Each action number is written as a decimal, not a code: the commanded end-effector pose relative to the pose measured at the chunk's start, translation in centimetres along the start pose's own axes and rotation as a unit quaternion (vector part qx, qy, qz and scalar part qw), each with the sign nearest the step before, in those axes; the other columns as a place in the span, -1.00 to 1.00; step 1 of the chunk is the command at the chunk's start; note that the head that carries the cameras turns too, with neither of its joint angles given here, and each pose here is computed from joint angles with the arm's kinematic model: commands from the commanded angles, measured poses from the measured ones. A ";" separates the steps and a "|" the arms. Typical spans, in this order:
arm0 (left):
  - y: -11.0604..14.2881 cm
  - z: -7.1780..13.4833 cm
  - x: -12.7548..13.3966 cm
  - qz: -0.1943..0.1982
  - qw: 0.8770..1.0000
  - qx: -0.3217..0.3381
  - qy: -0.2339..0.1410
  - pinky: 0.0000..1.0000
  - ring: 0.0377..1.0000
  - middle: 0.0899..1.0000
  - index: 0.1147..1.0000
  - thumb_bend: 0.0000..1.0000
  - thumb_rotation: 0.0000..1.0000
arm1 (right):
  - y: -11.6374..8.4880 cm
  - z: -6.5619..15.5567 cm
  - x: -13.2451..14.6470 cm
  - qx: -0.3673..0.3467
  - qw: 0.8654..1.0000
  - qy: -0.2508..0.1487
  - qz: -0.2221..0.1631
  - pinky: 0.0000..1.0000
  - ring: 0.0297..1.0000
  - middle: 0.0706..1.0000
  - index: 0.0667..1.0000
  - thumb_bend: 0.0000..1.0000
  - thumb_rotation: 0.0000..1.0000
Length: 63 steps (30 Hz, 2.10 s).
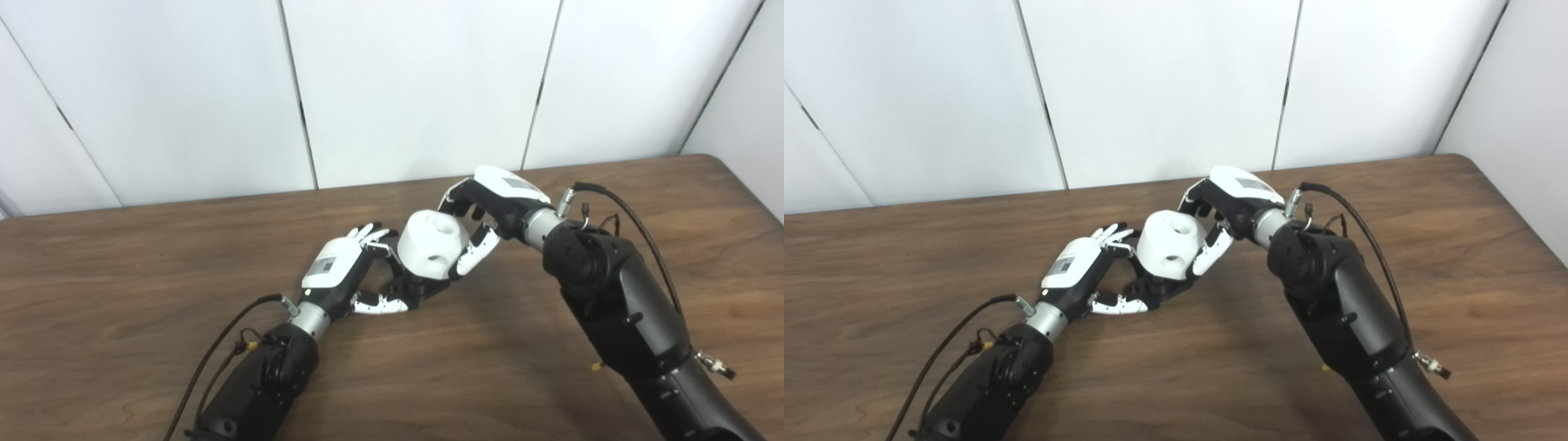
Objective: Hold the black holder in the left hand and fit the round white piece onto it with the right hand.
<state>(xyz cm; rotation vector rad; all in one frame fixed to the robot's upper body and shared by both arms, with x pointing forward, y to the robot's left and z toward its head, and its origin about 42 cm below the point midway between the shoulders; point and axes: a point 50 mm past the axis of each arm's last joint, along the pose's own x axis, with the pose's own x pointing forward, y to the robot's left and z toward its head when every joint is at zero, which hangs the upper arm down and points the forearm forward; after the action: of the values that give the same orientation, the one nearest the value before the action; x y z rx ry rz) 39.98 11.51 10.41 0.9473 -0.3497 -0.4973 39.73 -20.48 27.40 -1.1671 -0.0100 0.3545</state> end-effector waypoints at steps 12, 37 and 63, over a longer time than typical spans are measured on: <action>-4.5 0.3 -1.2 -0.053 0.998 -0.021 0.028 1.00 0.95 0.77 -0.18 0.05 -0.85 | -3.4 1.7 0.0 -0.033 0.998 -0.030 -0.034 0.35 0.46 0.37 -0.11 0.05 -0.74; -4.5 0.7 -1.1 -0.054 0.998 -0.017 0.026 1.00 0.94 0.76 -0.18 0.05 -0.85 | -2.2 4.1 0.3 -0.101 0.993 -0.064 0.017 0.39 0.55 0.41 -0.11 0.05 -0.73; -4.2 0.3 -1.8 -0.066 0.997 -0.016 0.033 1.00 0.95 0.78 -0.18 0.05 -0.85 | -2.4 3.4 0.8 -0.078 0.995 -0.053 -0.028 0.37 0.47 0.35 -0.11 0.05 -0.73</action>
<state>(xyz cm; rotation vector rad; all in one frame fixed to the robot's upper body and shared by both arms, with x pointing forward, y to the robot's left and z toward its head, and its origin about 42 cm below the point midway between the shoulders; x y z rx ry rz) 39.71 10.66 10.51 0.9330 -0.3303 -0.4861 39.98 -18.07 28.33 -1.2974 -0.0828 0.4456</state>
